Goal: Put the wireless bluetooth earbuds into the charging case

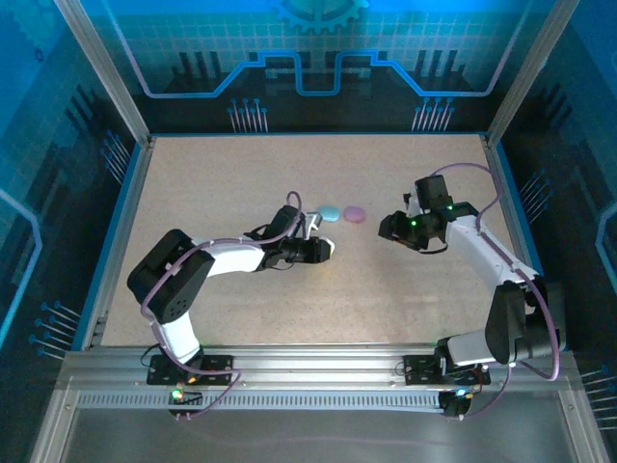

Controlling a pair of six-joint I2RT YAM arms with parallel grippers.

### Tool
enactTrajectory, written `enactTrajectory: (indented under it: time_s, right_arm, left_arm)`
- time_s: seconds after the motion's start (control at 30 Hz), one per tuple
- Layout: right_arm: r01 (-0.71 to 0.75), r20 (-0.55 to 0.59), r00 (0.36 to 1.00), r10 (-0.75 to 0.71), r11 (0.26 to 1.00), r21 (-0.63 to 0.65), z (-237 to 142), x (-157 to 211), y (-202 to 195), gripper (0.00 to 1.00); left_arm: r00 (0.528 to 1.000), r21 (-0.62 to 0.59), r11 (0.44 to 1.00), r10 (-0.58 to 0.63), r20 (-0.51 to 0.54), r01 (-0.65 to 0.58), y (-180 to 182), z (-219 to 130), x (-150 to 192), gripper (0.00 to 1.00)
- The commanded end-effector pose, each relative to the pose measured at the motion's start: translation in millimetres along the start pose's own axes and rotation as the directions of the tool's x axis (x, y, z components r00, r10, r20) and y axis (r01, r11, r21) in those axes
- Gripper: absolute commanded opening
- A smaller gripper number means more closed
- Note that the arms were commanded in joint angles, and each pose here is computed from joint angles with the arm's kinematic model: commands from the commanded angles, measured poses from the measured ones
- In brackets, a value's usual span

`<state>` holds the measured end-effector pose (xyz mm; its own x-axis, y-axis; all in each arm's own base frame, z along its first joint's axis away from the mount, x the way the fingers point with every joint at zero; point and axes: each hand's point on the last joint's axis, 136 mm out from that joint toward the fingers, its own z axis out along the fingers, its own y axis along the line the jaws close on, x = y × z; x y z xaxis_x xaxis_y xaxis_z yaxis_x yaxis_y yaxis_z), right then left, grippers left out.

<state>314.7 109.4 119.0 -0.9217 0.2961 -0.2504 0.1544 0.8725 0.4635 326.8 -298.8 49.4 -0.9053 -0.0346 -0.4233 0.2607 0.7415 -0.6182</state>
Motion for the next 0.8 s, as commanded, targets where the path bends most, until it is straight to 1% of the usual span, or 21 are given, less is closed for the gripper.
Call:
enactTrajectory:
  time_s: [0.0, 0.13, 0.23, 0.3, 0.37, 0.4, 0.47, 0.5, 0.57, 0.6, 0.63, 0.7, 0.77]
  right_arm:
    - [-0.005, 0.038, 0.999, 0.004, 0.999, 0.032, -2.3, -10.0, -8.4, 0.49]
    - [-0.009, 0.047, 0.999, 0.006, 0.999, 0.047, -3.3, -12.5, -12.4, 0.48]
    - [-0.008, 0.058, 0.998, 0.005, 0.998, 0.058, -6.2, -15.4, -15.0, 0.48]
    - [-0.004, 0.071, 0.997, -0.001, 0.998, 0.07, -9.0, -18.2, -17.6, 0.48]
    - [-0.003, 0.088, 0.996, -0.004, 0.996, 0.087, -11.3, -21.6, -21.9, 0.49]
    - [-0.004, 0.108, 0.994, -0.008, 0.994, 0.109, -13.6, -25.8, -26.3, 0.5]
    - [-0.008, 0.169, 0.985, -0.025, 0.981, 0.193, -21.3, -35.2, -40.7, 0.52]
    - [-0.001, 0.218, 0.974, -0.056, 0.968, 0.251, -28.5, -42.3, -49.0, 0.53]
    - [0.027, 0.329, 0.932, -0.152, 0.935, 0.354, -41.3, -58.7, -64.2, 0.58]
    - [0.061, 0.395, 0.892, -0.221, 0.923, 0.379, -46.4, -70.5, -64.5, 0.61]
    - [0.084, 0.429, 0.859, -0.28, 0.904, 0.42, -46.2, -73.9, -71.1, 0.64]
    - [0.143, 0.457, 0.805, -0.378, 0.871, 0.469, -44.0, -80.7, -74.4, 0.67]
    - [0.19, 0.45, 0.78, -0.435, 0.85, 0.492, -36.4, -84.5, -75.9, 0.67]
  left_arm:
    - [0.998, -0.008, 0.999, -0.051, -0.042, 0.051, 4.9, 5.0, 6.2, 0.32]
    - [0.996, -0.054, 0.997, -0.064, -0.061, 0.06, 16.0, 9.4, 10.8, 0.33]
    - [0.995, -0.066, 0.996, -0.071, -0.072, 0.067, 21.7, 11.7, 13.7, 0.34]
    - [0.994, -0.091, 0.993, -0.086, -0.067, 0.079, 27.3, 11.5, 13.4, 0.34]
    - [0.994, -0.11, 0.99, -0.093, -0.059, 0.086, 30.5, 9.4, 10.5, 0.46]
    - [0.994, -0.119, 0.989, -0.095, -0.047, 0.089, 32.1, 6.9, 8.0, 0.48]
    - [0.996, -0.123, 0.989, -0.085, -0.019, 0.082, 30.8, -1.8, 0.5, 0.51]
    - [0.998, -0.129, 0.989, -0.07, 0.004, 0.07, 29.2, -8.8, -4.7, 0.54]
    - [0.998, -0.137, 0.99, -0.026, 0.058, 0.033, 24.5, -24.5, -16.7, 0.56]
    - [0.996, -0.148, 0.989, -0.004, 0.092, 0.017, 23.0, -34.1, -24.6, 0.58]
    - [0.992, -0.167, 0.986, 0.017, 0.123, 0.004, 23.4, -43.6, -31.9, 0.61]
    - [0.983, -0.22, 0.975, 0.056, 0.174, -0.017, 26.9, -62.6, -43.9, 0.66]
    - [0.967, -0.269, 0.963, 0.094, 0.236, -0.028, 32.5, -83.3, -52.7, 0.72]
